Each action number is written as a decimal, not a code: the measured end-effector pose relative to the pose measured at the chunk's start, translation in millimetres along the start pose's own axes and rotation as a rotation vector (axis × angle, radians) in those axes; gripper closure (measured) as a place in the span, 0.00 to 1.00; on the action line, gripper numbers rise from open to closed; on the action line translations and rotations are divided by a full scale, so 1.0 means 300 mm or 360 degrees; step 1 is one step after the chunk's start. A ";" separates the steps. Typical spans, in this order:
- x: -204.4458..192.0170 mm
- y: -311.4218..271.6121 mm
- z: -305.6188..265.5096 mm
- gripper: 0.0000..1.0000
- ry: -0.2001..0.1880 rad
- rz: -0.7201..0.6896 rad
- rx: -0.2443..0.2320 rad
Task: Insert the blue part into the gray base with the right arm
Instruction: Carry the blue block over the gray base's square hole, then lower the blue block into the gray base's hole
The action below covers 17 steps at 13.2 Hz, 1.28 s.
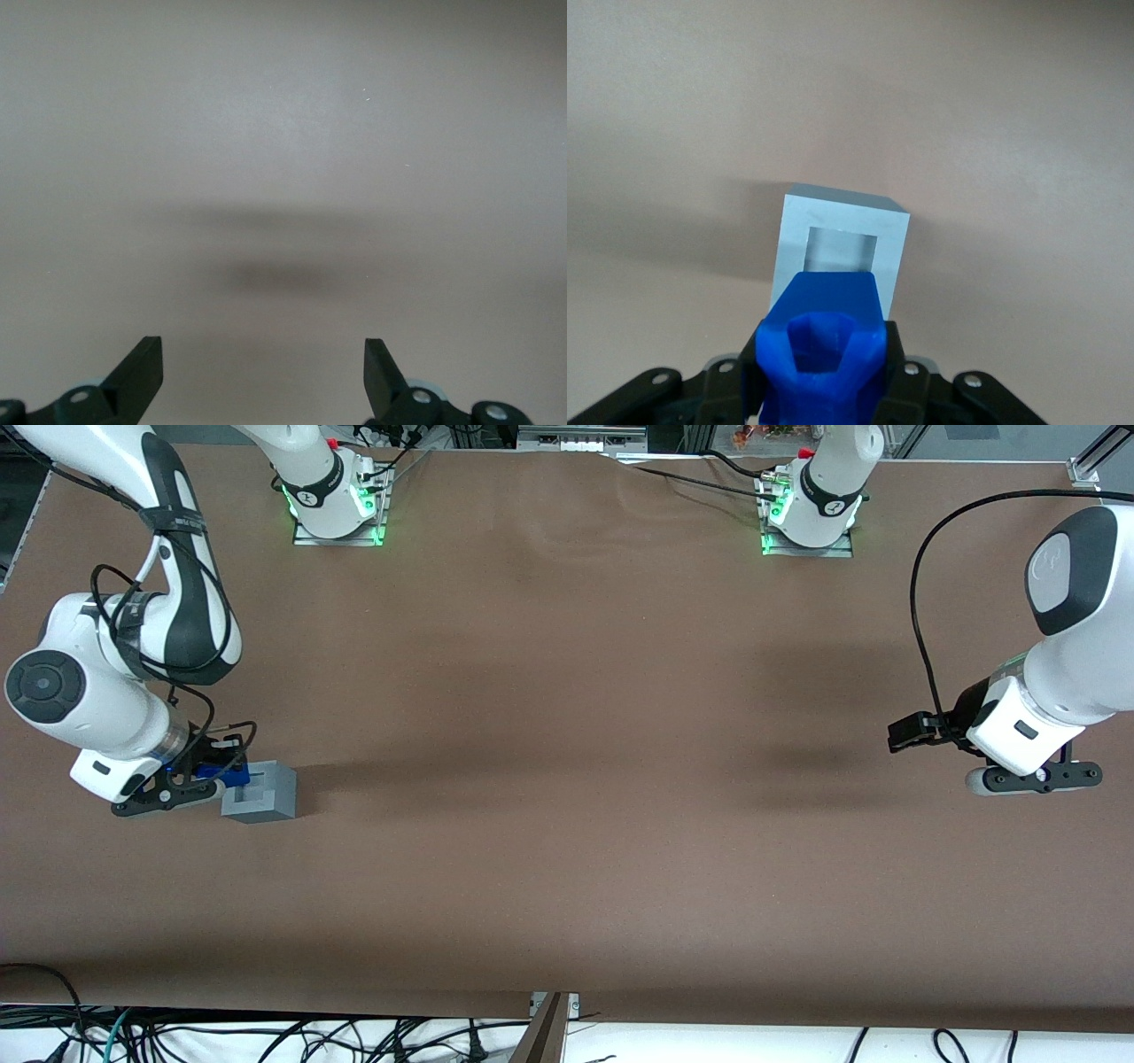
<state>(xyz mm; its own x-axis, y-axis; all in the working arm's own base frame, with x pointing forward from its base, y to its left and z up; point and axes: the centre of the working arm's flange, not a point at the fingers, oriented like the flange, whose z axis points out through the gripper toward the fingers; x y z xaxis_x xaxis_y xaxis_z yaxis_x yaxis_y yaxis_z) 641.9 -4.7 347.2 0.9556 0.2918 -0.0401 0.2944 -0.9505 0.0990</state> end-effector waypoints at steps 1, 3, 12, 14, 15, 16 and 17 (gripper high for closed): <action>-0.010 0.015 0.020 0.49 0.0020 -0.0006 0.0014; -0.025 0.032 0.052 0.49 0.0039 0.0005 0.0017; -0.013 0.037 0.153 0.49 0.0072 0.0075 0.0064; -0.008 0.041 0.166 0.49 0.0084 0.0078 0.0057; -0.008 0.042 0.166 0.49 0.0088 0.0087 0.0057; -0.008 0.043 0.166 0.49 0.0088 0.0103 0.0059; -0.008 0.042 0.166 0.49 0.0089 0.0113 0.0059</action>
<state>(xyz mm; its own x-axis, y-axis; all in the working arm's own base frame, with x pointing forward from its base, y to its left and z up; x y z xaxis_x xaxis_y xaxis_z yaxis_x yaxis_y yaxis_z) 643.1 -22.8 298.9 0.9734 0.2281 0.0212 0.2264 -0.9720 0.0625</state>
